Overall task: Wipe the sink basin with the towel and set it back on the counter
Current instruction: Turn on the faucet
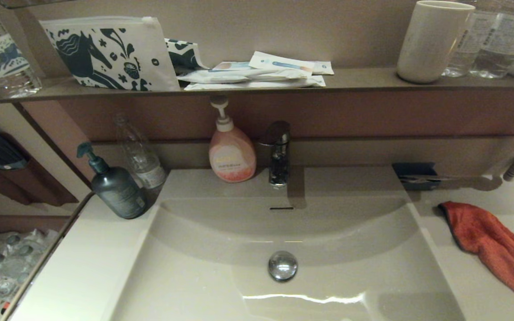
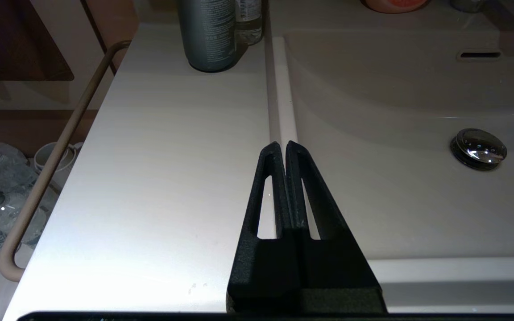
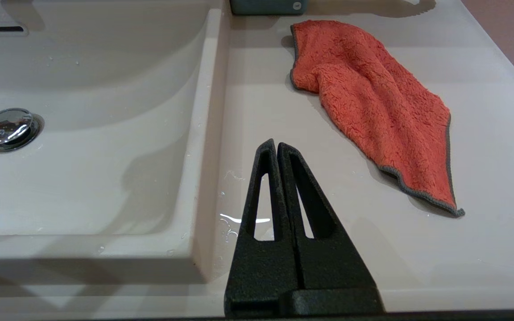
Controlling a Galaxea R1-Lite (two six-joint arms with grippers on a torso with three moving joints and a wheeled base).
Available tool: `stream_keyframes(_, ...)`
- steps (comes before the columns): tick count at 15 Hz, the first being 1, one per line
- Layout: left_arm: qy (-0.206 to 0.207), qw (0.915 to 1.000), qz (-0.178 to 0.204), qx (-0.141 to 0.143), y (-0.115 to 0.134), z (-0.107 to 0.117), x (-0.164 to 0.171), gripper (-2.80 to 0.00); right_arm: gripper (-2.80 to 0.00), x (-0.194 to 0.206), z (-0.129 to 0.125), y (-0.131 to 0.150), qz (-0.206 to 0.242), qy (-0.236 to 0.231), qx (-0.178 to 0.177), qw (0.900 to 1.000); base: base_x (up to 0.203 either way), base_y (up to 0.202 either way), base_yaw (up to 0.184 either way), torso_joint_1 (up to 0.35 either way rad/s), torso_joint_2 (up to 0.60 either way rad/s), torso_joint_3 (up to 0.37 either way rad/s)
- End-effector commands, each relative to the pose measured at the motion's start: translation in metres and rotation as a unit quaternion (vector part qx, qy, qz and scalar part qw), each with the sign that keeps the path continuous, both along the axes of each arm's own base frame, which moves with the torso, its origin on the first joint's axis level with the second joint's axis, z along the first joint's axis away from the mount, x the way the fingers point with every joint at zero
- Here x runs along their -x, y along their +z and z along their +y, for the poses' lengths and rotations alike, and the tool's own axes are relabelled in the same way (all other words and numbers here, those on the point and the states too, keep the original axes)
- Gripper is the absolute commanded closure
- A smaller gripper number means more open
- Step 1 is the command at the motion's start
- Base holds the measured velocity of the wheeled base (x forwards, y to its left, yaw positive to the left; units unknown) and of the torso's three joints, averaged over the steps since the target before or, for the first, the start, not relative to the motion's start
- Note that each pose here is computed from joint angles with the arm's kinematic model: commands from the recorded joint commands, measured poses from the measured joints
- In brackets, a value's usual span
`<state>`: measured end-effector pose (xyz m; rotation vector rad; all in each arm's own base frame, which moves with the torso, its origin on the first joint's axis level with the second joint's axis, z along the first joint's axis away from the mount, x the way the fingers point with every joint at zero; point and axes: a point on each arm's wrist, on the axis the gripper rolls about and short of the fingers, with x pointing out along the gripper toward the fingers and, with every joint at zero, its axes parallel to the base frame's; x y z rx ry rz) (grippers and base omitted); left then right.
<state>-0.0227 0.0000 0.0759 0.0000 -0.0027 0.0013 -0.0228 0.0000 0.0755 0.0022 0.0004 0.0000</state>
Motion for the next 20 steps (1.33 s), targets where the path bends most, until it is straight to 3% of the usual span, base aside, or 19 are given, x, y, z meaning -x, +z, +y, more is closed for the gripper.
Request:
stream_keyframes(1, 0.0, 1.0, 0.0, 0.0, 0.0001, 0.0, 0.0, 0.0, 0.0, 0.0, 0.0, 0.0, 0.0, 0.0, 0.0, 1.0, 0.0, 0.0, 0.0, 0.0, 0.0, 0.0)
stream_keyframes(20, -0.001, 1.0, 0.001, -0.005, -0.0001, -0.0001, 0.0, 0.0, 0.0, 0.0, 0.0, 0.0, 0.0, 0.0, 0.0, 1.0, 0.0, 0.0, 0.0, 0.0, 0.0, 0.0)
